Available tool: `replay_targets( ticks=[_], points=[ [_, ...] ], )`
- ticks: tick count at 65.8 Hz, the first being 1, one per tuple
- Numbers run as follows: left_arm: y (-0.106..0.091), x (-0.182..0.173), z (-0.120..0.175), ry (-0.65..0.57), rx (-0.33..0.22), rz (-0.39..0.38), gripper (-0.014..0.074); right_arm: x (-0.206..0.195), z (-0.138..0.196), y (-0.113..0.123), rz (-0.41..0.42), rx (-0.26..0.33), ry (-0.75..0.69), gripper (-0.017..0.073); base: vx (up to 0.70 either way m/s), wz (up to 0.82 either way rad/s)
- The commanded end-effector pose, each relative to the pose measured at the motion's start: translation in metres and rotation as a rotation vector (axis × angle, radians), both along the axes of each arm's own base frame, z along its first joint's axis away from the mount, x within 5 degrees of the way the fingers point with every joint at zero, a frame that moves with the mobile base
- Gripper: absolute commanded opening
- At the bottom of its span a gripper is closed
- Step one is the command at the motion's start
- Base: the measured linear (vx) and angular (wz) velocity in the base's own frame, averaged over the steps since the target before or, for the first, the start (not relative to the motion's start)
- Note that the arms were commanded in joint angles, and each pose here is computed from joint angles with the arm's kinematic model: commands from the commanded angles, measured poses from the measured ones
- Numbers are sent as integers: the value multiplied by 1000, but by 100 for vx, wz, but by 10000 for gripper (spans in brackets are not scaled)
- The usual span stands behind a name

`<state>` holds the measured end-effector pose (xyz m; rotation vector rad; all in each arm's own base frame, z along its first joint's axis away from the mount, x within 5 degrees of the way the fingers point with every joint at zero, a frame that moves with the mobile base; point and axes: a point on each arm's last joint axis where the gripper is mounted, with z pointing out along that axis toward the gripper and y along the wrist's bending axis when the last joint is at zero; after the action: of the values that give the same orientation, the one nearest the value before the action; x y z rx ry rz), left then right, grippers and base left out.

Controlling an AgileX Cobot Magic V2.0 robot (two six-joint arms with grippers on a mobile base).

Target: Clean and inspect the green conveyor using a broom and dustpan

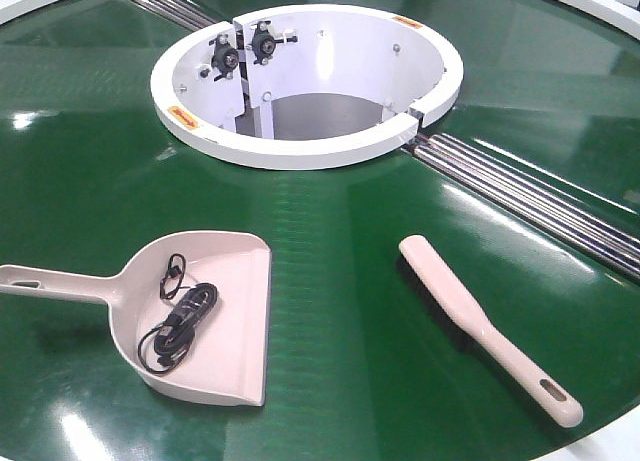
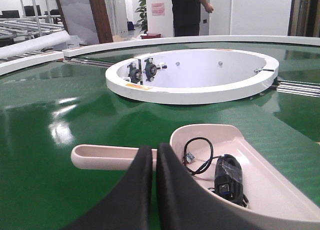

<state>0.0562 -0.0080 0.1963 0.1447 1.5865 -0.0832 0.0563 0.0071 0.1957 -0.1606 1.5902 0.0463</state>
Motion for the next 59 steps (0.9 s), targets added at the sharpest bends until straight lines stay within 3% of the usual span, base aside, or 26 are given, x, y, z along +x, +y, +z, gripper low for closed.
replay_targets(
  ticks=[1,59],
  points=[
    [-1,0,-2,-61,-19,-10,-6,-1,4,0,-2,4,-85,-10,0,0],
    [-1,0,-2,-61,-19,-10,-6,-1,4,0,-2,4,-85,-10,0,0]
  ],
)
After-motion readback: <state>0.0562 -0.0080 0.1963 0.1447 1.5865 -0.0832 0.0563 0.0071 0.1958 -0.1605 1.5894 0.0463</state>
